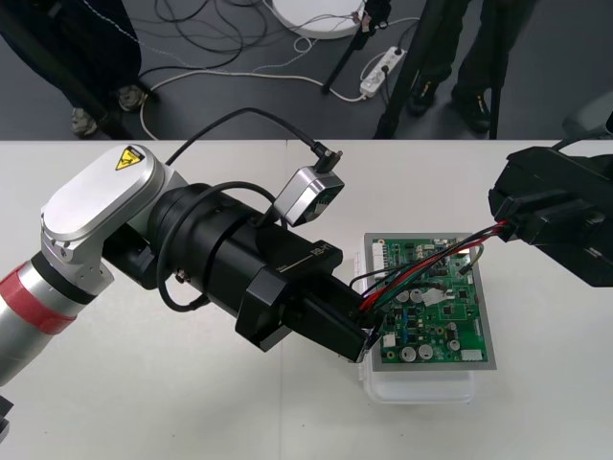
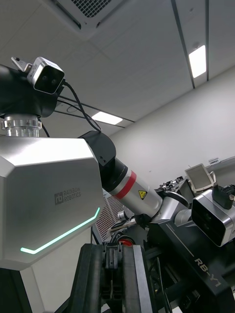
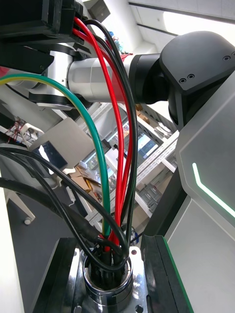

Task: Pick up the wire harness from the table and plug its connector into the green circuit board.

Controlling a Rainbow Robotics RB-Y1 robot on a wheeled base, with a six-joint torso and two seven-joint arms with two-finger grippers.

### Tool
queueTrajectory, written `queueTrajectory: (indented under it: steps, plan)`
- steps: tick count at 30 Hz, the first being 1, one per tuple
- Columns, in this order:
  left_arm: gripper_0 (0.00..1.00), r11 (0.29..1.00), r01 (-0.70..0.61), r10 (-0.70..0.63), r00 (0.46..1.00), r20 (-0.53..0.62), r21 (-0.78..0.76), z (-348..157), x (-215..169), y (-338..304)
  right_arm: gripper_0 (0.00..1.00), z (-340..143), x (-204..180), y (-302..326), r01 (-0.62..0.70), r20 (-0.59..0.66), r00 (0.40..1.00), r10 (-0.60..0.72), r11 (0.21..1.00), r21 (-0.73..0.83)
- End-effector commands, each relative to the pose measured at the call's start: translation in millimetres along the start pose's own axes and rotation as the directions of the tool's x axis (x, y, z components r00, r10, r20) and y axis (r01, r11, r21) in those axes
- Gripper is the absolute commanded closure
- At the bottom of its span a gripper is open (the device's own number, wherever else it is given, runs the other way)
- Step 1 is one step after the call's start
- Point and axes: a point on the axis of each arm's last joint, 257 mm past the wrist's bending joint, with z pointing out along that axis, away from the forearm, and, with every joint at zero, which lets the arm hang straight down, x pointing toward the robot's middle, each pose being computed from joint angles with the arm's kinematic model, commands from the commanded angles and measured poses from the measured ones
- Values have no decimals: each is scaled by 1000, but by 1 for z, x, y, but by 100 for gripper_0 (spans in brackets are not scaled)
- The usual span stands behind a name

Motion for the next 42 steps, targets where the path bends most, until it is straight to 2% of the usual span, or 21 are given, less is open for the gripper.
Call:
queueTrajectory:
  steps: [1,8,10,35,42]
  plan:
    - [100,1000,-2,2,1000,8,-13,1,-8,-1,100,2,-12,6,-15,30,999,16,1000,-22]
    - [99,1000,-9,9,1000,16,-19,1,-11,0,100,1,-12,6,-14,32,999,15,1000,-20]
    - [0,1000,-11,12,1000,24,-26,1,-13,2,100,1,-13,5,-11,32,999,12,1000,-18]
    - [0,995,-48,56,994,89,-90,-6,-33,14,100,-10,-17,1,-16,32,999,15,1000,20]
    - [0,988,-90,103,990,100,-124,-18,-43,15,100,-23,-19,15,-68,52,997,64,996,63]
